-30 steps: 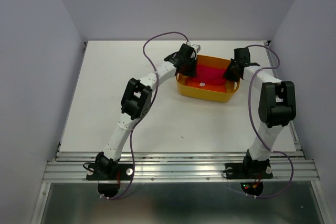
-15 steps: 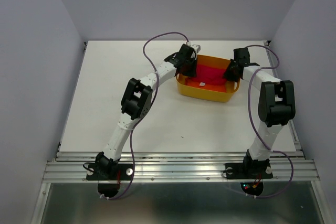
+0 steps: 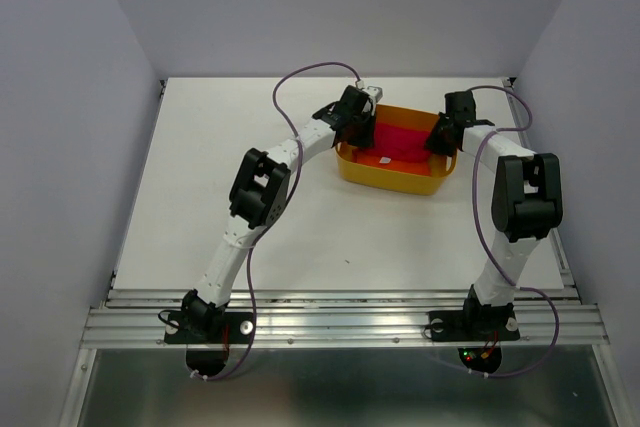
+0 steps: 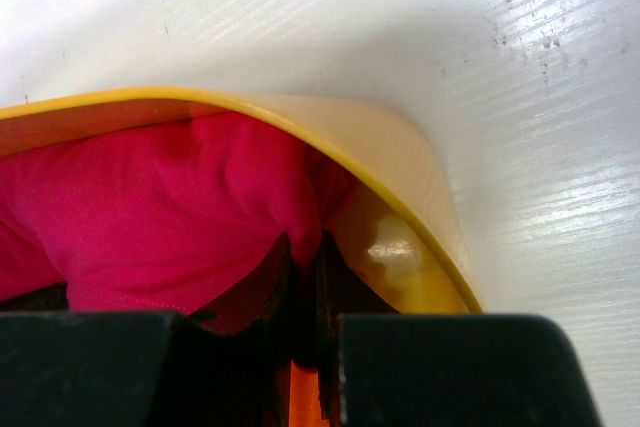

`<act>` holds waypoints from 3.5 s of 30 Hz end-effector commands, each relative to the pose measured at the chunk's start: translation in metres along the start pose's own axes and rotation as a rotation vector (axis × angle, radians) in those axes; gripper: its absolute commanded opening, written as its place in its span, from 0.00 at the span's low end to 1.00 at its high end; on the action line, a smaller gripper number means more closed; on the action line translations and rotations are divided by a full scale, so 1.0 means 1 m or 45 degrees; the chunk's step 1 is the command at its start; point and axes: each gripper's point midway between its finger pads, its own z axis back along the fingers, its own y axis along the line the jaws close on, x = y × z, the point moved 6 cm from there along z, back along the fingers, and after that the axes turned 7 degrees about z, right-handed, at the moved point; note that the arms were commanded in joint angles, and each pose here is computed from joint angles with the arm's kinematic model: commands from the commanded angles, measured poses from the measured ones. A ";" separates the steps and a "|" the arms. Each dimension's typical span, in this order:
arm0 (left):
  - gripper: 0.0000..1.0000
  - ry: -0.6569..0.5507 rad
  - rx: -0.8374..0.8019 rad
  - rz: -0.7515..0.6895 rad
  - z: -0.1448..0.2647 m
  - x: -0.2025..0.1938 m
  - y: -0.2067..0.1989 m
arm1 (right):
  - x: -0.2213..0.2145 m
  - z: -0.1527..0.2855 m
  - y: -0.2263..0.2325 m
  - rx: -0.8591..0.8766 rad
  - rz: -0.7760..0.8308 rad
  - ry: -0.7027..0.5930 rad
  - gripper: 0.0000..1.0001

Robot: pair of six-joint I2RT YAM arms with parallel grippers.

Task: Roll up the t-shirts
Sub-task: Place the T-shirt in the bin.

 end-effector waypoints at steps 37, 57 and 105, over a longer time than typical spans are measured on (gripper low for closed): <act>0.00 -0.026 0.005 -0.038 0.024 0.009 -0.010 | 0.024 0.012 -0.008 -0.081 0.037 -0.116 0.01; 0.00 -0.192 -0.042 -0.059 0.044 0.051 -0.021 | 0.061 0.025 0.005 -0.067 -0.001 -0.252 0.01; 0.65 -0.258 -0.034 -0.094 0.117 0.078 -0.041 | 0.079 0.091 0.031 0.182 0.013 -0.299 0.53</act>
